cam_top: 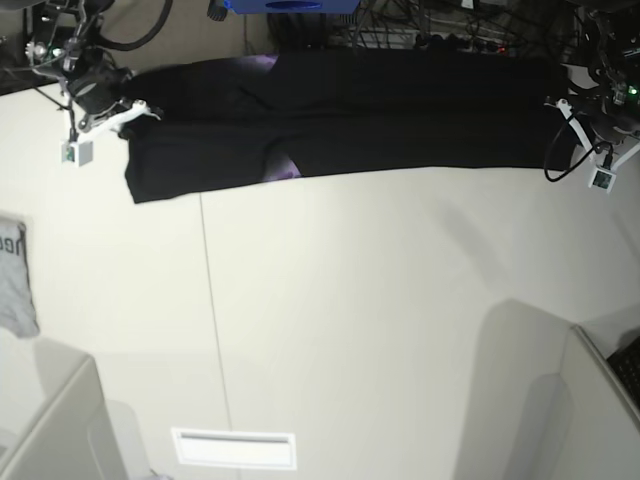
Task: Fold the T-shirt properly
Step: 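Lift the hem and fold it over onto the collar edge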
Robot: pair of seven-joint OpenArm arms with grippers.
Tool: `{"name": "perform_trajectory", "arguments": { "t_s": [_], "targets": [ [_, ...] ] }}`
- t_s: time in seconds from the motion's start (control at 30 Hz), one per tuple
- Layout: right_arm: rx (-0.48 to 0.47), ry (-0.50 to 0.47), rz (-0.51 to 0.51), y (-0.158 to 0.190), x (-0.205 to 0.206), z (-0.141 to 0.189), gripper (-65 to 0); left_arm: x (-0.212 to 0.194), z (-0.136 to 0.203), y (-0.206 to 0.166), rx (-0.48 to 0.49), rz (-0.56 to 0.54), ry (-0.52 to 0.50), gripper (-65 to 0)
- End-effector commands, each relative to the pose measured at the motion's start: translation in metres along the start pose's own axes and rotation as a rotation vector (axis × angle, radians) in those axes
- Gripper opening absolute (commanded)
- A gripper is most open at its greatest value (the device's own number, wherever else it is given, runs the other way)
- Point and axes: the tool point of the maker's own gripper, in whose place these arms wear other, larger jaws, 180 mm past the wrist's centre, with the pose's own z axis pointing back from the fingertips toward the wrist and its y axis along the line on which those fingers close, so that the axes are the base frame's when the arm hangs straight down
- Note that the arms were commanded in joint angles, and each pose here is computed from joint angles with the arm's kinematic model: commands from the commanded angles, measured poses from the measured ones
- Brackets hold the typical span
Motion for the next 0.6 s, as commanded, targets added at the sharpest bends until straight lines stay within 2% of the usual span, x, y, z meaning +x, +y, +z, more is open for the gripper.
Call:
{"name": "perform_trajectory", "arguments": {
  "t_s": [0.0,0.37,0.57],
  "targets": [
    [0.003,-0.028,0.013,0.0,0.007,0.004,-65.0,0.006,0.005,0.004,0.018,-0.02,-0.02,-65.0],
    [-0.003,0.019,0.005,-0.002,-0.013,0.006,-65.0,-0.031,0.004,-0.006,-0.017,-0.066,0.073,-65.0],
    [-0.006,0.03,-0.001,-0.004,-0.016,0.004,-65.0,-0.03,0.004,-0.003,-0.007,-0.06,0.071,-65.0]
  ]
}}
